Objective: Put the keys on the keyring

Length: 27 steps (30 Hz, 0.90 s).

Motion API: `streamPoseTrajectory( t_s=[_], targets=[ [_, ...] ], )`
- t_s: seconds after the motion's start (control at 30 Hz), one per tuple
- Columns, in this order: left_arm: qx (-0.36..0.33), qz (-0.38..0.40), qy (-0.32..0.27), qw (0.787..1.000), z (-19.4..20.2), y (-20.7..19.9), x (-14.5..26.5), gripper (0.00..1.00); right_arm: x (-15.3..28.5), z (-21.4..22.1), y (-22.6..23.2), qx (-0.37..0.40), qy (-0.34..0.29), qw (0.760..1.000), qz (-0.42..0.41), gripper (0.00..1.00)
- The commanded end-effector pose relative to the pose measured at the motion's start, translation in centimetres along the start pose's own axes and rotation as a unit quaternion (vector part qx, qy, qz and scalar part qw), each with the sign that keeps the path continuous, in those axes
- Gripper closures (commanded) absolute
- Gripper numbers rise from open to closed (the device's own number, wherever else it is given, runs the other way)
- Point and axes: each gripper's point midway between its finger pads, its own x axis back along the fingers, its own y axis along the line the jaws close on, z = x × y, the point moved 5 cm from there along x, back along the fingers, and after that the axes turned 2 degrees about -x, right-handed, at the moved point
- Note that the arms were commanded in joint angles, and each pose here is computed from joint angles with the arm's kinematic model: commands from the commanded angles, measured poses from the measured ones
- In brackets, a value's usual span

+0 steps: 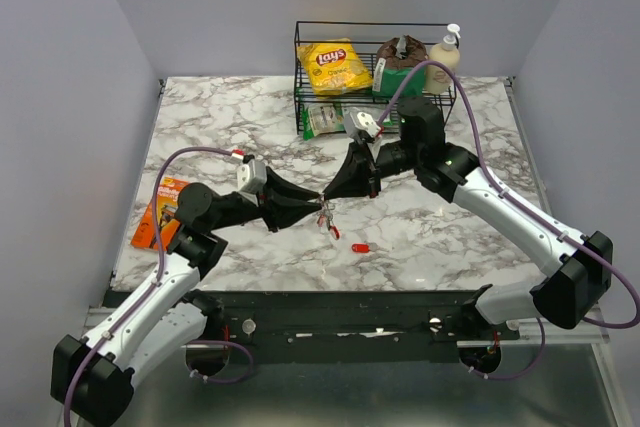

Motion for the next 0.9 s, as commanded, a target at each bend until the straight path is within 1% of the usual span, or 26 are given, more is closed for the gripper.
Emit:
streamPoseTrajectory(
  t_s=[0.0, 0.07, 0.2, 0.37, 0.5, 0.57, 0.7, 0.73, 0.87],
  targets=[
    [-0.016, -0.004, -0.006, 1.0, -0.93, 0.27, -0.42, 0.62, 0.04, -0.12, 0.2, 0.013, -0.006, 1.0, -0.016, 0.99],
    [-0.016, -0.006, -0.006, 1.0, -0.86, 0.46, -0.52, 0.63, 0.03, -0.08, 0.19, 0.011, -0.006, 1.0, -0.016, 0.99],
    [-0.017, -0.011, -0.01, 1.0, -0.98, 0.74, -0.68, 0.69, 0.01, -0.04, 0.19, 0.01, -0.006, 1.0, -0.018, 0.99],
    [-0.023, -0.012, -0.021, 0.999, -1.43, 0.89, -0.83, 0.69, -0.04, 0.07, 0.1, 0.011, -0.005, 1.0, -0.018, 0.99],
    [-0.022, -0.009, -0.021, 1.0, -1.5, 1.02, -1.05, 0.73, -0.02, 0.09, 0.13, 0.011, -0.005, 1.0, -0.018, 0.99],
    [-0.021, -0.007, -0.021, 1.0, -1.47, 1.11, -1.16, 0.77, -0.04, 0.07, 0.12, 0.011, -0.005, 1.0, -0.019, 0.99],
    [-0.02, -0.001, -0.022, 1.0, -1.54, 1.13, -1.33, 0.91, 0.0, 0.13, 0.08, 0.01, -0.005, 1.0, -0.018, 0.99],
    [-0.019, -0.001, -0.023, 1.0, -1.56, 1.18, -1.39, 0.99, -0.08, 0.19, 0.04, 0.008, -0.005, 1.0, -0.019, 0.99],
    [-0.017, -0.001, -0.025, 1.0, -1.41, 1.18, -1.37, 1.0, -0.05, 0.25, -0.1, 0.008, -0.003, 1.0, -0.011, 0.99]
  ],
)
